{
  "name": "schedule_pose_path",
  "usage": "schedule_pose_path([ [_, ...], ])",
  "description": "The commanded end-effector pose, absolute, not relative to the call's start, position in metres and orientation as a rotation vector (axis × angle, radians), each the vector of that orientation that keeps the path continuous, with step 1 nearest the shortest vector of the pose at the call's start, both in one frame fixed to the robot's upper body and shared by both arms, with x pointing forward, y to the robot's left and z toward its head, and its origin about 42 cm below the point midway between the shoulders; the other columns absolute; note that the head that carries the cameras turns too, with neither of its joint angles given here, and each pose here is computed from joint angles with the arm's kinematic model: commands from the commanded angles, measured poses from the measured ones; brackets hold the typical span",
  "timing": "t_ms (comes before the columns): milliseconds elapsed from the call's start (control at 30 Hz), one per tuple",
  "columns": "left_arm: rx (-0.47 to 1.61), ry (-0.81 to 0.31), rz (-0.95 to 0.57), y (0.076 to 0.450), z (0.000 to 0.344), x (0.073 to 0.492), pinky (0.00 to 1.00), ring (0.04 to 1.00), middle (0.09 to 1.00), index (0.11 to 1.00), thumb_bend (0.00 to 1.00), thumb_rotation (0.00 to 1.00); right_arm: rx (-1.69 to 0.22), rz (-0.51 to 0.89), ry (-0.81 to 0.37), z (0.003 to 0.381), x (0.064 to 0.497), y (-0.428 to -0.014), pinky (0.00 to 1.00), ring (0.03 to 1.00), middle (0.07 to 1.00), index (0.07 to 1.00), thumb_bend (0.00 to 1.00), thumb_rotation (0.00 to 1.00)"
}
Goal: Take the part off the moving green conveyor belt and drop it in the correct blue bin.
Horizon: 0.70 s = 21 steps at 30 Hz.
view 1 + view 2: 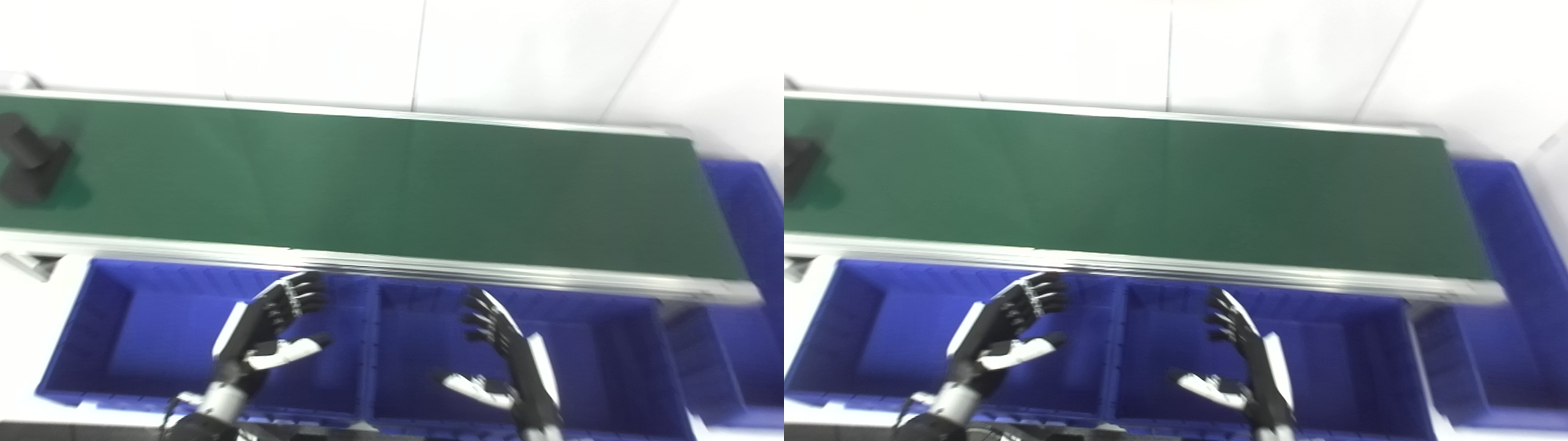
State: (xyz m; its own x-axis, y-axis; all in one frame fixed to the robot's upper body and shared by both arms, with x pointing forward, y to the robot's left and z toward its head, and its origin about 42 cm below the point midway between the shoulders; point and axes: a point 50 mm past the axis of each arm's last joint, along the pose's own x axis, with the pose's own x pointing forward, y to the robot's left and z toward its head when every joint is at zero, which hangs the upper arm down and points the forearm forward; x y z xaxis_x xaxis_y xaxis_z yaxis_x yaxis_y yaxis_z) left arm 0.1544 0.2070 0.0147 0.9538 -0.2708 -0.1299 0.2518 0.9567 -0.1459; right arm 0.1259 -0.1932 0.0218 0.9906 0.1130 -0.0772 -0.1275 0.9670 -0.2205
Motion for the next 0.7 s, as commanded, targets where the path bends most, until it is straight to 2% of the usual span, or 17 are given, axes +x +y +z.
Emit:
schedule_pose_path([
  [0, -0.113, 0.072, -0.254, 0.202, 0.02, 0.16, 0.72, 0.703, 0.741, 0.746, 0.67, 0.0, -0.205, 0.112, -0.004, 0.025, 0.125, -0.198, 0.65, 0.77, 0.856, 0.881, 0.65, 0.0],
  [200, -0.087, 0.036, -0.215, 0.204, 0.022, 0.17, 0.71, 0.699, 0.738, 0.749, 0.66, 0.0, -0.202, 0.1, 0.038, 0.012, 0.122, -0.209, 0.65, 0.769, 0.857, 0.895, 0.64, 0.0],
  [400, -0.111, -0.04, -0.18, 0.213, 0.037, 0.184, 0.71, 0.69, 0.72, 0.729, 0.7, 0.0, -0.186, 0.086, 0.061, 0.006, 0.124, -0.216, 0.67, 0.777, 0.864, 0.902, 0.63, 0.0],
  [667, -0.119, -0.13, -0.194, 0.213, 0.054, 0.193, 0.68, 0.663, 0.698, 0.73, 0.7, 0.0, -0.183, 0.075, 0.069, 0.003, 0.126, -0.219, 0.68, 0.785, 0.865, 0.908, 0.61, 0.0],
])
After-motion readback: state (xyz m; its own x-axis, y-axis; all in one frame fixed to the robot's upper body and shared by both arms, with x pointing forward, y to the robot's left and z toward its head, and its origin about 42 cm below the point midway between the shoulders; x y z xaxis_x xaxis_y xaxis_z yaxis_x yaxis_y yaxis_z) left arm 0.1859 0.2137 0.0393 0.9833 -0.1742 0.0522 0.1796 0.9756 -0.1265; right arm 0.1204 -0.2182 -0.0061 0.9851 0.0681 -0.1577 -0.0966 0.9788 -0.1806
